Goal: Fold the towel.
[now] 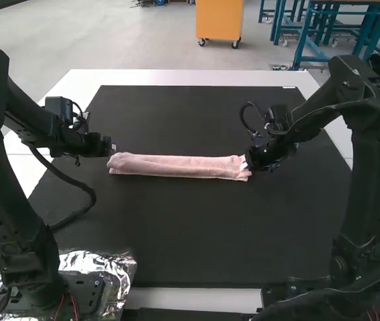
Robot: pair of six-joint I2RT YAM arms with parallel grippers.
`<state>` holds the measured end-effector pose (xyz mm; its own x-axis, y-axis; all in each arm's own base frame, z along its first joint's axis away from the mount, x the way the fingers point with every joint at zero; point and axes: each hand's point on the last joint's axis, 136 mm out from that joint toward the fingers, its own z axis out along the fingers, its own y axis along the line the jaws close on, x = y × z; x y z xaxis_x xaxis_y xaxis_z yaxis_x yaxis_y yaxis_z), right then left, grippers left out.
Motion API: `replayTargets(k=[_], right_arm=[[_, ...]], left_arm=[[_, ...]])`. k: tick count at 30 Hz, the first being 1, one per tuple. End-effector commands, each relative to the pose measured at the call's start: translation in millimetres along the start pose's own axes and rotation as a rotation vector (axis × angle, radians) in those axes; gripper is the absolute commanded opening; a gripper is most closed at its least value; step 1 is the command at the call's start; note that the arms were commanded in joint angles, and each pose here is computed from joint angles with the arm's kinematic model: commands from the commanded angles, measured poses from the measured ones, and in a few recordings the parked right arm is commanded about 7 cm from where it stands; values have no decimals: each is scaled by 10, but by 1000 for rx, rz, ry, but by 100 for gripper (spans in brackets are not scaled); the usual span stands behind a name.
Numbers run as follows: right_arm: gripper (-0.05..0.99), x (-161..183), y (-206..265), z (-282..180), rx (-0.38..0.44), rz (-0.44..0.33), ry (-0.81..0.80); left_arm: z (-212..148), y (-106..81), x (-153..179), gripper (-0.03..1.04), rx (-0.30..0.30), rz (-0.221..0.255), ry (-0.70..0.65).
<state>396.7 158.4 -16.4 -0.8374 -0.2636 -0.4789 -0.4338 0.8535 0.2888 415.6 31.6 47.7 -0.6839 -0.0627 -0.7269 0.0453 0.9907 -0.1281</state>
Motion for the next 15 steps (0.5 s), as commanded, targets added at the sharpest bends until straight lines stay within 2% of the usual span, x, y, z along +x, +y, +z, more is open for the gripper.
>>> replayTargets(k=[1, 4, 11, 15], right_arm=[[-2, 121, 163, 94, -82, 5, 42], [-2, 111, 143, -12, -100, 29, 41], [-2, -304, -421, -794, -4, 95, -159], [-2, -403, -535, -1049, 22, 110, -214]], left_arm=[[-90, 29, -248, 97, -15, 6, -66], [-98, 36, -283, 97, -16, 7, -74], [-120, 18, -474, 97, -16, 21, -120], [-129, -23, -610, 97, -11, 34, -152]])
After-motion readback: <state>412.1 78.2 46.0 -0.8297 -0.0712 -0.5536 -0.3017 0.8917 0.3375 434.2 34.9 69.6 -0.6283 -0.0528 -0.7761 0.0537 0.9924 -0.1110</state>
